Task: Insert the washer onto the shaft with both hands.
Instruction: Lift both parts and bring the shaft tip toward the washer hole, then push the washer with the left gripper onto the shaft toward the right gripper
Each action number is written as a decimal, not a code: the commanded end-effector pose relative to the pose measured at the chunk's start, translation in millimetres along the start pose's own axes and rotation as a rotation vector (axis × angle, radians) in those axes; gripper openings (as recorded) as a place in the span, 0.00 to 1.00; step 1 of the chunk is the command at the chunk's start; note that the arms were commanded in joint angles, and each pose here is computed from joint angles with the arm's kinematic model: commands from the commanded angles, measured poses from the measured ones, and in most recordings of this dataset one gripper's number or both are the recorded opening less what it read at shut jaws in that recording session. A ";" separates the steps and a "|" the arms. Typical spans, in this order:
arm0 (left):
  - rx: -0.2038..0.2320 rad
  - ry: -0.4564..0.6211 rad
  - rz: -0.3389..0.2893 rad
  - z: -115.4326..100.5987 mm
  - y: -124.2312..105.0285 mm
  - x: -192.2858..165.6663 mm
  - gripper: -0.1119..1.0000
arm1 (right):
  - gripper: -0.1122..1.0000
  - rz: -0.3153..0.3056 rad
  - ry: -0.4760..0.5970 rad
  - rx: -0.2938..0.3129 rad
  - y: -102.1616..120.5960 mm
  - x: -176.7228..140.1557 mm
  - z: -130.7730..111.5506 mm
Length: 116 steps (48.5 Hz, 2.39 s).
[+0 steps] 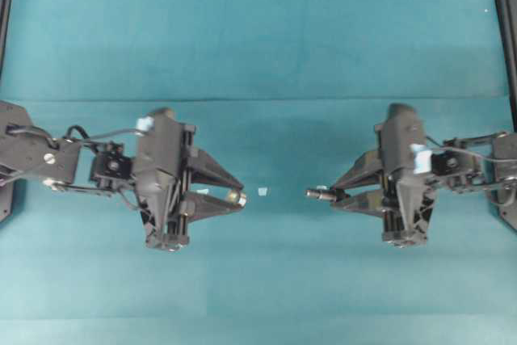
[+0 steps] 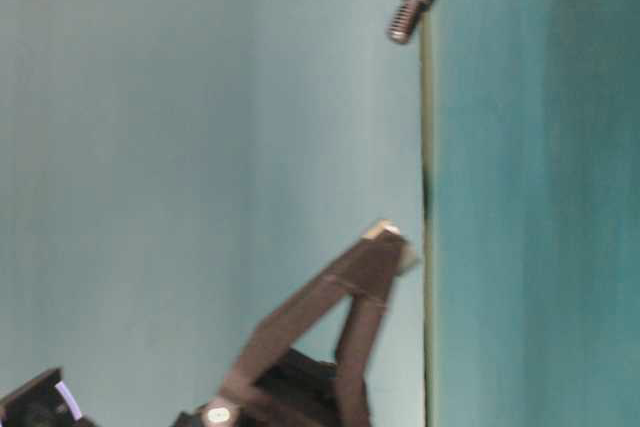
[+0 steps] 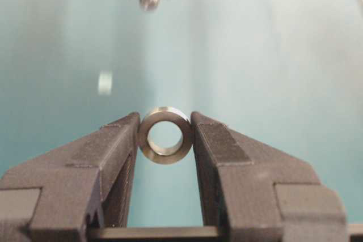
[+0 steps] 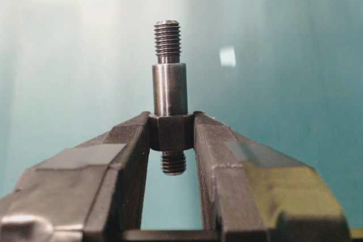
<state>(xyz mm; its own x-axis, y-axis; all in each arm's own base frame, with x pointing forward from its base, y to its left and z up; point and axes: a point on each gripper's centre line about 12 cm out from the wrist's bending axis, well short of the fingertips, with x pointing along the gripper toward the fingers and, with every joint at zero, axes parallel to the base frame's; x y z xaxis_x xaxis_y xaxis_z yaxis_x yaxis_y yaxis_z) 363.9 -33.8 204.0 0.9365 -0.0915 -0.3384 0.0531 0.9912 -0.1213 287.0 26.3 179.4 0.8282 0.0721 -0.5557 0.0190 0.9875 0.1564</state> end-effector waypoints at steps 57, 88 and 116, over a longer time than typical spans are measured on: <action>-0.001 -0.038 -0.008 6.7 -1.5 31.0 0.40 | 0.10 0.058 -0.115 0.027 15.8 31.2 -8.4; -0.001 -0.037 -0.009 7.9 -2.2 42.4 0.40 | 0.10 0.065 -0.145 0.024 18.5 40.2 -2.0; 0.001 -0.035 -0.030 5.7 -10.8 43.7 0.40 | 0.10 0.067 -0.170 0.025 18.7 45.7 1.3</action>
<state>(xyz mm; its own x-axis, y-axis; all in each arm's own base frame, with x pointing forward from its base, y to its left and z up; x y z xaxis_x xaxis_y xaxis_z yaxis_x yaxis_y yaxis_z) 402.5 -44.9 186.2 0.9356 -0.1098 -0.3355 0.0703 0.9893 -0.1277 321.4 46.7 150.1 0.8971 0.1080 -0.4284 -0.0235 0.9799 0.1980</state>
